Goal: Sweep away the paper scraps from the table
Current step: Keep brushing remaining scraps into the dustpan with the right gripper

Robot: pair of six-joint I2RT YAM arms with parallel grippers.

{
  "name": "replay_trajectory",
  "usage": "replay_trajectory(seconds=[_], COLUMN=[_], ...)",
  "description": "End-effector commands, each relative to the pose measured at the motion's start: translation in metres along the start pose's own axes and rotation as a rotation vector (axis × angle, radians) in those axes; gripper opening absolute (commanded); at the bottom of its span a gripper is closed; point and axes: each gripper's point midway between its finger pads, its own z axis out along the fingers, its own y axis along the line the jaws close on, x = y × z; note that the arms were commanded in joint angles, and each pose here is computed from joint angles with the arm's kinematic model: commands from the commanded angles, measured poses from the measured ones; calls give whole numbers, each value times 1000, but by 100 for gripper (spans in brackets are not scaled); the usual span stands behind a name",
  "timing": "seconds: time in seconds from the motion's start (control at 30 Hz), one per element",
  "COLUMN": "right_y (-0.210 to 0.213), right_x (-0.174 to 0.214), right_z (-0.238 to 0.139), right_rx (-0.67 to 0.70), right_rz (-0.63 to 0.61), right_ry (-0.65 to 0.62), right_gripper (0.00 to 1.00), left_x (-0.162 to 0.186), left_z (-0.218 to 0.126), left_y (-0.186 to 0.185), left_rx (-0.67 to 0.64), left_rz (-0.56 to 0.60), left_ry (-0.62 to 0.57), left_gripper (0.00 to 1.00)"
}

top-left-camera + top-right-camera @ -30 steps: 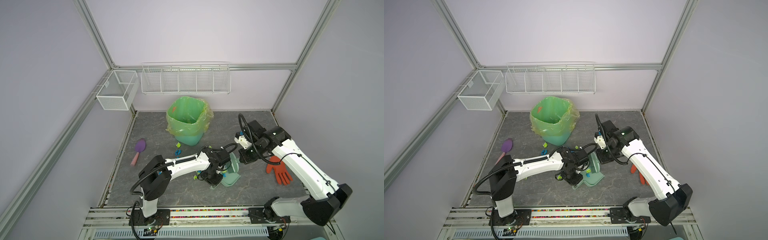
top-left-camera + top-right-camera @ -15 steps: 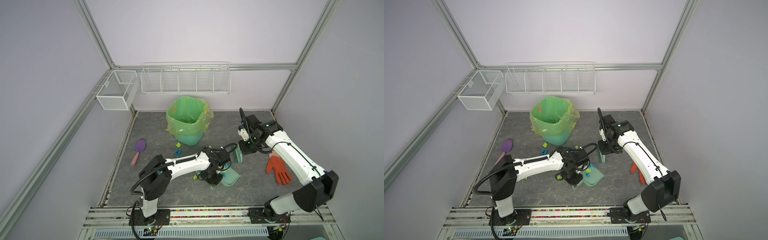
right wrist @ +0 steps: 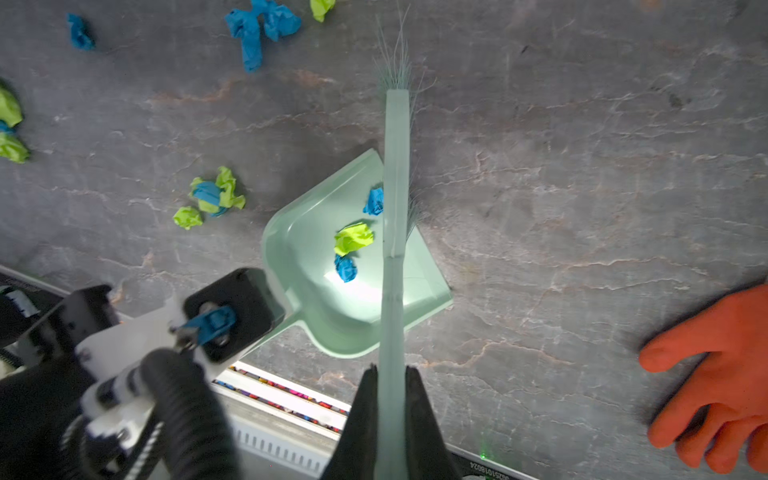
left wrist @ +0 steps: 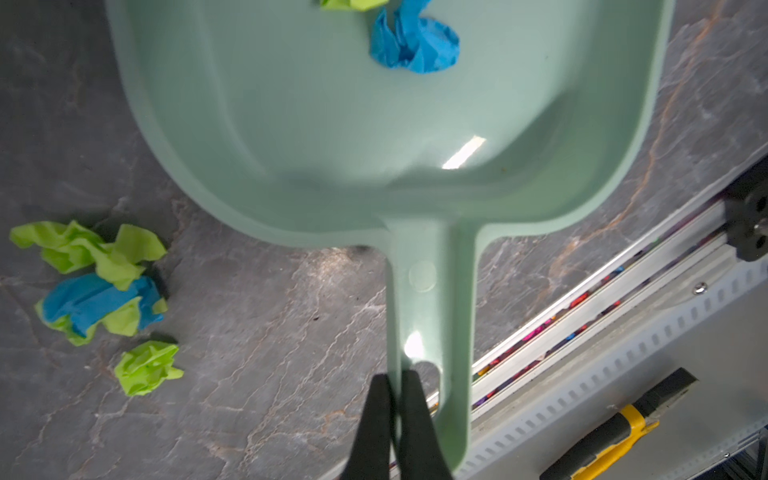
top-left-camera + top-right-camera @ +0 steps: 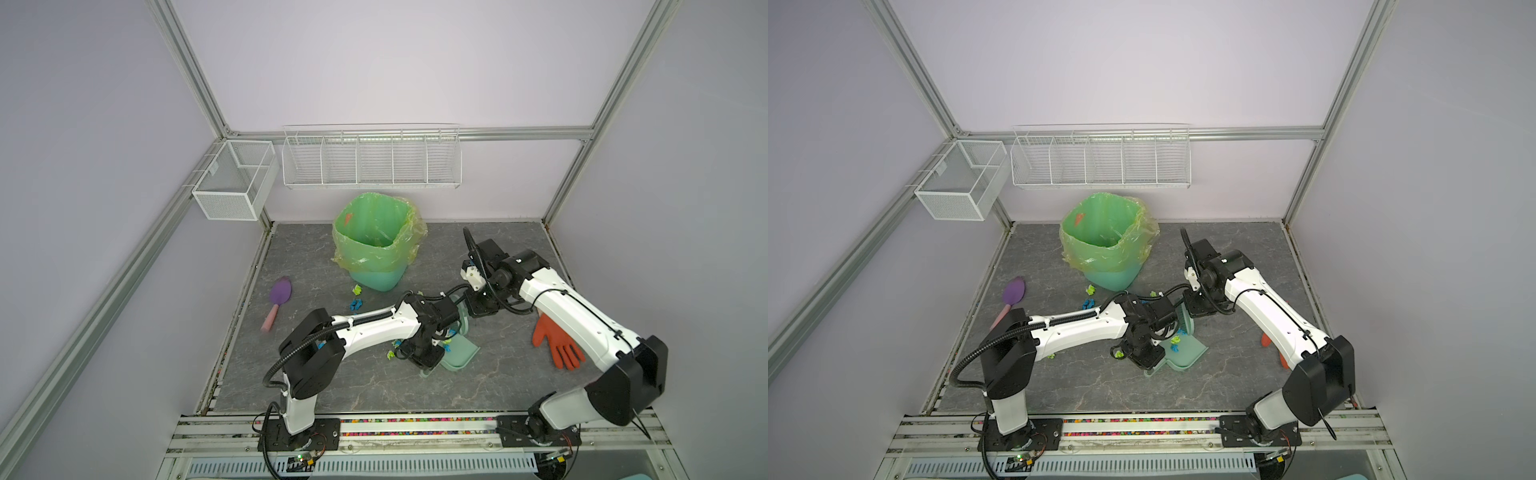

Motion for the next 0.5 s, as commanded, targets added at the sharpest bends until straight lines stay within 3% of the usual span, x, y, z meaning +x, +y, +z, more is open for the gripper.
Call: replay_trajectory(seconds=[0.0, 0.27, 0.47], right_y=[16, -6, -13], right_x=[10, 28, 27], right_z=[-17, -59, -57], right_rx=[-89, -6, 28], right_rz=[32, 83, 98], right_ry=[-43, -169, -185], right_gripper=[7, 7, 7], left_x=[-9, -10, -8], left_z=[0, -4, -3], left_y=[-2, 3, 6], left_rx=[1, -29, -47], left_rz=[5, -1, -6], left_ry=[-16, -36, -30], left_gripper=[0, 0, 0])
